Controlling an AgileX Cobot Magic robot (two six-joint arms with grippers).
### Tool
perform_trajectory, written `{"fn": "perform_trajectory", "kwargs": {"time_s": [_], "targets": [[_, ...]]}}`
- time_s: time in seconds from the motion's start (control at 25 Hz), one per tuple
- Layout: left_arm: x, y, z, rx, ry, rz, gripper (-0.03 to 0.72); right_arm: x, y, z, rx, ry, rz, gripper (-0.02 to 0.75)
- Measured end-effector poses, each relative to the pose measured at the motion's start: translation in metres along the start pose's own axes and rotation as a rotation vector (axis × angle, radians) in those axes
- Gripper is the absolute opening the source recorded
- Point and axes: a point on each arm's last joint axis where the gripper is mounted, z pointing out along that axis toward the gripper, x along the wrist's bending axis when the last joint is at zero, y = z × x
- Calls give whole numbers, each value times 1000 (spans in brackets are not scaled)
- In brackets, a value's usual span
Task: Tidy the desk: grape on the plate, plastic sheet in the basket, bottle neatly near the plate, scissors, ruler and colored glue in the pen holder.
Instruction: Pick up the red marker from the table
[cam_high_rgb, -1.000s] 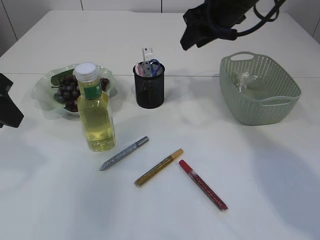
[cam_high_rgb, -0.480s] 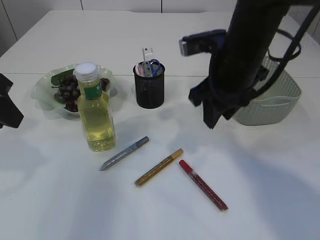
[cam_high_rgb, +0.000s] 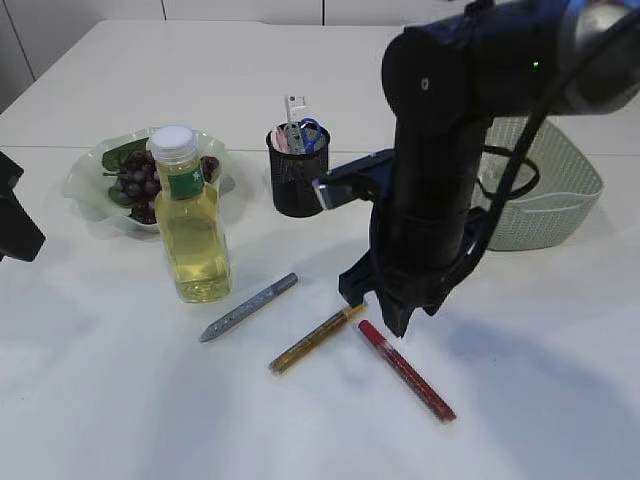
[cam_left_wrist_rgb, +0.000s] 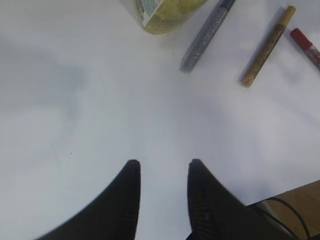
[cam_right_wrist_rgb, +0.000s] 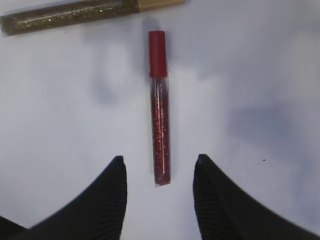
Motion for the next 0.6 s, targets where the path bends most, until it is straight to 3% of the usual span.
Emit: {"fn": "perform_trajectory", "kwargs": {"time_s": [0.6], "targets": [[0, 0, 0, 0, 0, 2, 239, 0, 19, 74, 74, 1, -59, 352]]}}
